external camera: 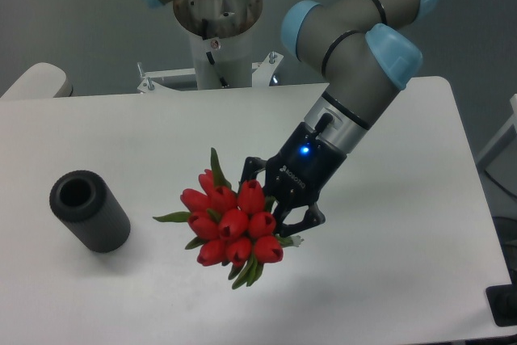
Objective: Insert the flowers into the vase
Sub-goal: 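Carry the red tulip bunch with the gripper toward the black vase, then lift the tulips and position the stems above the vase opening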
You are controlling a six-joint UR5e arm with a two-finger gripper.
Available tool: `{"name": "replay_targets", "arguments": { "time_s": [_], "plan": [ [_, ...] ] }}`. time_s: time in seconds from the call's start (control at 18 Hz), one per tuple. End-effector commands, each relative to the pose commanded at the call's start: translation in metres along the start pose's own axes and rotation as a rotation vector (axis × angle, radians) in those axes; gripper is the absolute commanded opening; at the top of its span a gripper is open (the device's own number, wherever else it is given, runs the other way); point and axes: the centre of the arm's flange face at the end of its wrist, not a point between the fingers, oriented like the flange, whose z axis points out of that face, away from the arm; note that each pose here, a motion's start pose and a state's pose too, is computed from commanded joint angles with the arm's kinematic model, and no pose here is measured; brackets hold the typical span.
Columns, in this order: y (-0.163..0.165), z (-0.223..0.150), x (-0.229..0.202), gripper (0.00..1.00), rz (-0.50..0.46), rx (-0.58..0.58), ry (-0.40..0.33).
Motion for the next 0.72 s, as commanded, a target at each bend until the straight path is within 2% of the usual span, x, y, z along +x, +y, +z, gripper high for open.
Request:
{"name": "replay_targets", "arguments": {
  "time_s": [0.11, 0.39, 0.61, 0.72],
  "plan": [
    [0.000, 0.005, 0.006, 0.31, -0.025, 0.003, -0.003],
    [-0.014, -0.002, 0.028, 0.31, -0.012, 0.013, -0.004],
    [-0.037, 0.013, 0.050, 0.31, 0.011, 0.052, 0.044],
    [-0.046, 0.017, 0.058, 0.31, 0.026, 0.111, 0.077]
  ]
}}
